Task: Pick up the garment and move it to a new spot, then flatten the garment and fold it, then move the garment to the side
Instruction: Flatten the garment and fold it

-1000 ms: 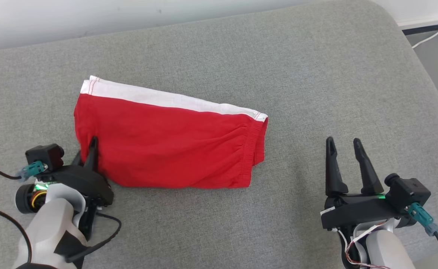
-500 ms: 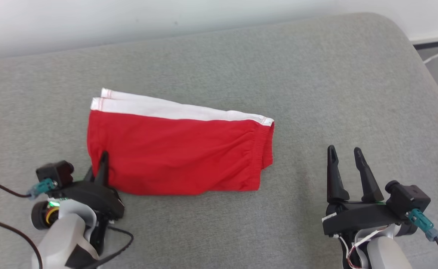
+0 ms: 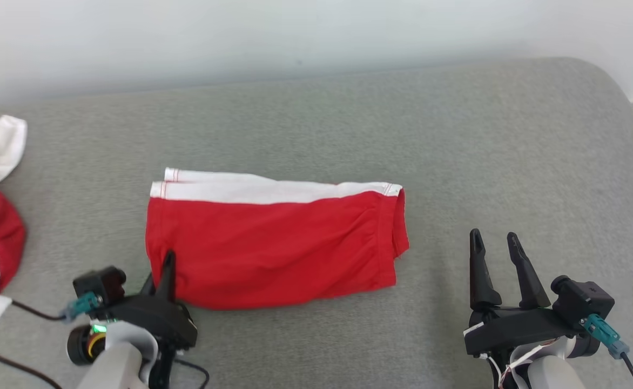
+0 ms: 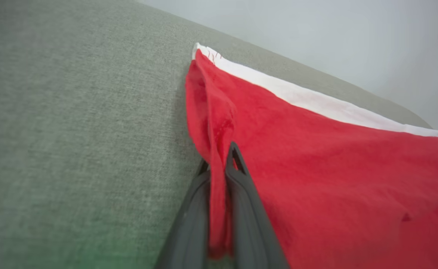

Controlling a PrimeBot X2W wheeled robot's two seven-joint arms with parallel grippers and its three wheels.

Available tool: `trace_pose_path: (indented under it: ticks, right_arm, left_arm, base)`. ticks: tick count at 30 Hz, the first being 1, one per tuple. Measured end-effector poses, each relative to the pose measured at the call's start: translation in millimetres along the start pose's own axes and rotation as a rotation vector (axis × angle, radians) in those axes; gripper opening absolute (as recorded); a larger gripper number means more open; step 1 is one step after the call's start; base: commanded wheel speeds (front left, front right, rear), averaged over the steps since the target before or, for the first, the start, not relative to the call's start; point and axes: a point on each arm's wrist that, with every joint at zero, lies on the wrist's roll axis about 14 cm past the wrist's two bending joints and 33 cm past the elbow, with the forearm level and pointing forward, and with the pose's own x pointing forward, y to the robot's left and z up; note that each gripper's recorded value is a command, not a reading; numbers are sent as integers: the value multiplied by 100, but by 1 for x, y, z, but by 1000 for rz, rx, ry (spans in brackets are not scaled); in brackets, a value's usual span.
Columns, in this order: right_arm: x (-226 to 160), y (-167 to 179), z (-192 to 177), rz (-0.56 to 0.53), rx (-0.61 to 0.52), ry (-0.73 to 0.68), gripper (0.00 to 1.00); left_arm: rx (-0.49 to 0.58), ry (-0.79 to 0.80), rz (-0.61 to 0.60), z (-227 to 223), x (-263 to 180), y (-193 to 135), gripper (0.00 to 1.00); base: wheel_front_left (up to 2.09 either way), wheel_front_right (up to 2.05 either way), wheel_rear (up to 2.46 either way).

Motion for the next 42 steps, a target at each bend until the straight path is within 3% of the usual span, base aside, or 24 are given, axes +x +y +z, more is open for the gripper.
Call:
trace_pose_path:
  ticks: [10, 11, 12, 13, 30, 42]
  right_arm:
    - [7, 27, -2, 76, 13, 4, 100]
    - [8, 28, -4, 80, 11, 8, 100]
    - [8, 28, -5, 82, 9, 11, 100]
    - [8, 28, -6, 84, 7, 13, 100]
    - [14, 45, -1, 135, -22, 0, 100]
    - [29, 69, -18, 216, -70, 41, 100]
  left_arm:
    - [-21, -12, 84, -7, -33, 20, 0]
    - [-21, -15, 86, -7, -33, 20, 24]
    - [-20, -21, 87, -5, -33, 20, 82]
    - [-18, -23, 90, -5, -34, 21, 100]
    - [201, -204, 201, 40, -83, 54, 100]
    - [189, -216, 308, 35, -119, 85, 100]
  base:
    - [0, 0, 0]
    - [0, 0, 0]
    - [0, 0, 0]
    - [0, 0, 0]
    - [0, 0, 0]
    - [0, 0, 0]
